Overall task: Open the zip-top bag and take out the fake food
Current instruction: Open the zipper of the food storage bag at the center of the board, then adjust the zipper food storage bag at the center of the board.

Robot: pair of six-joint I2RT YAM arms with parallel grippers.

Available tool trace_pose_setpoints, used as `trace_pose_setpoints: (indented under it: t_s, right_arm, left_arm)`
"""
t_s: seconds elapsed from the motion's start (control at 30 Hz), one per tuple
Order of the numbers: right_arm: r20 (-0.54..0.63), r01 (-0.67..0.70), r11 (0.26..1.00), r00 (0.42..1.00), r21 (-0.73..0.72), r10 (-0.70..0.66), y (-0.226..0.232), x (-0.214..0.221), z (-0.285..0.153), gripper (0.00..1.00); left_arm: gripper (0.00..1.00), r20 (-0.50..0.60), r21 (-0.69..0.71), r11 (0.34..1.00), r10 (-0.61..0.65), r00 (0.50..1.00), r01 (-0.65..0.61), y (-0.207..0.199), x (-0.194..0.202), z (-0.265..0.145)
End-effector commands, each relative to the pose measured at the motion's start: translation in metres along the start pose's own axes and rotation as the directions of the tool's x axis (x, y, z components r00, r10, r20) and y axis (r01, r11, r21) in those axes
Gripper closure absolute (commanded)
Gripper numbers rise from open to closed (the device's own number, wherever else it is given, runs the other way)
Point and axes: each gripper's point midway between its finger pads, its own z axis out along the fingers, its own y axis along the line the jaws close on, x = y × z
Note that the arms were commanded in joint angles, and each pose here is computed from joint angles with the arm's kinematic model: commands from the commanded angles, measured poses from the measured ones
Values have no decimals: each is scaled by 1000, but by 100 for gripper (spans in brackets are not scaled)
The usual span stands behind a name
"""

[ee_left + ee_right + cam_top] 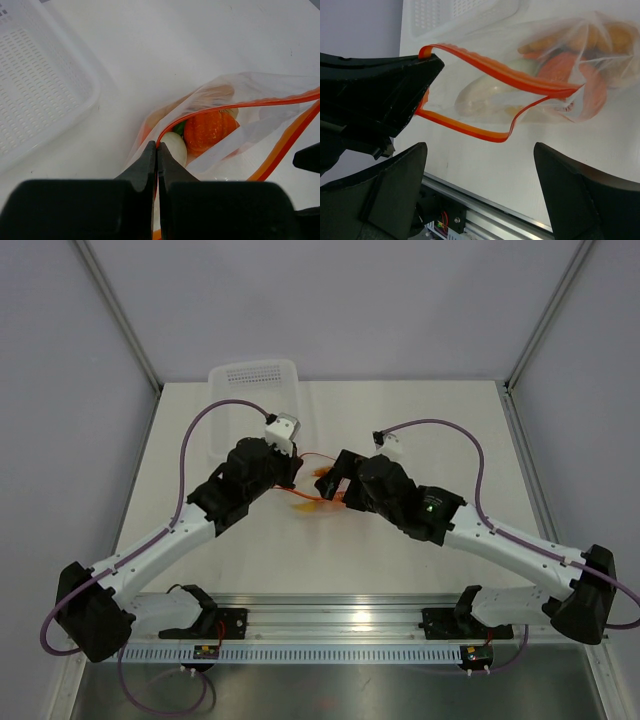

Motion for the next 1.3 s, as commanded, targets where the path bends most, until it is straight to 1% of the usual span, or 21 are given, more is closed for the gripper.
trace_pose_setpoints:
  t_s: [0.0, 0.13, 0.17, 0.2, 0.27, 0.43, 0.57, 0.63, 0.67, 0.7, 0.73, 0.77, 0.8, 0.83, 0.87, 0.93, 0.97, 1.0, 1.07, 1.1, 1.27]
  right_arm:
    - [52, -80, 997, 995, 3, 80, 11, -7, 1, 6]
    - [97, -100, 993, 991, 64, 93, -3, -7, 11, 8]
    - [112, -110, 991, 988, 70, 101, -6, -8, 13, 11]
    - [134, -123, 991, 984, 52, 115, -4, -10, 16, 19]
    - [147, -122, 991, 983, 63, 112, -10, -7, 21, 26]
    - [86, -101, 992, 992, 76, 94, -7, 6, 39, 33]
    - [139, -110, 991, 985, 81, 98, -13, -3, 47, 37]
    - [134, -123, 989, 985, 86, 111, -22, -4, 52, 45]
    - [146, -152, 983, 980, 99, 136, -33, -15, 58, 47]
    - [112, -168, 984, 981, 64, 161, -29, -14, 61, 49]
    - [94, -184, 980, 980, 70, 177, -40, -13, 68, 52]
    - [98, -206, 976, 975, 65, 199, -49, -22, 74, 61]
    - [71, -222, 975, 973, 11, 221, -42, -24, 78, 66]
    - [62, -227, 974, 972, 3, 226, -46, -24, 81, 72]
    - [62, -220, 975, 973, -12, 220, -45, -26, 87, 83]
    - [66, -198, 979, 977, -48, 201, -39, -31, 93, 92]
    - [67, -173, 983, 982, -66, 178, -34, -33, 94, 95]
    - [65, -159, 983, 984, -96, 165, -24, -37, 95, 100]
    - [55, -115, 988, 991, -99, 121, -22, -37, 99, 100]
    - [50, -106, 989, 992, -102, 111, -19, -38, 100, 100]
    - [-6, -128, 990, 992, -58, 128, -29, -26, 99, 100]
  left_arm:
    - [100, 95, 11, 1000, -14, 995, 13, -4, -33, -9]
    - [100, 95, 19, 1000, -19, 995, 17, -5, -33, -10]
    - [100, 101, 23, 1000, -21, 995, 19, -6, -34, -10]
    - [100, 100, 27, 999, -21, 995, 18, -7, -34, -10]
    - [100, 106, 30, 999, -22, 994, 19, -7, -35, -12]
    - [100, 108, 44, 999, -23, 994, 19, -10, -35, -11]
    - [100, 104, 52, 998, -25, 994, 19, -11, -35, -12]
    - [100, 103, 51, 998, -26, 994, 20, -11, -34, -12]
    - [100, 104, 50, 999, -26, 994, 21, -11, -34, -11]
    - [100, 101, 48, 999, -26, 995, 21, -10, -33, -10]
    - [100, 99, 42, 999, -27, 995, 23, -9, -32, -7]
    - [100, 98, 37, 999, -27, 995, 23, -9, -32, -6]
    - [100, 95, 9, 1000, -28, 995, 27, -4, -30, -4]
    - [100, 91, -12, 1000, -27, 996, 28, -1, -29, -1]
    - [100, 93, -34, 999, -30, 995, 34, 4, -29, 0]
    - [100, 120, -115, 992, -36, 992, 50, 18, -31, -1]
    - [100, 138, -144, 988, -40, 990, 60, 24, -34, -3]
    - [100, 172, -205, 976, -37, 984, 73, 35, -39, -7]
    - [100, 213, -292, 953, -22, 977, 85, 52, -43, -18]
    - [100, 235, -302, 949, -18, 972, 90, 55, -46, -20]
    - [100, 201, -253, 966, -6, 980, 58, 44, -38, -12]
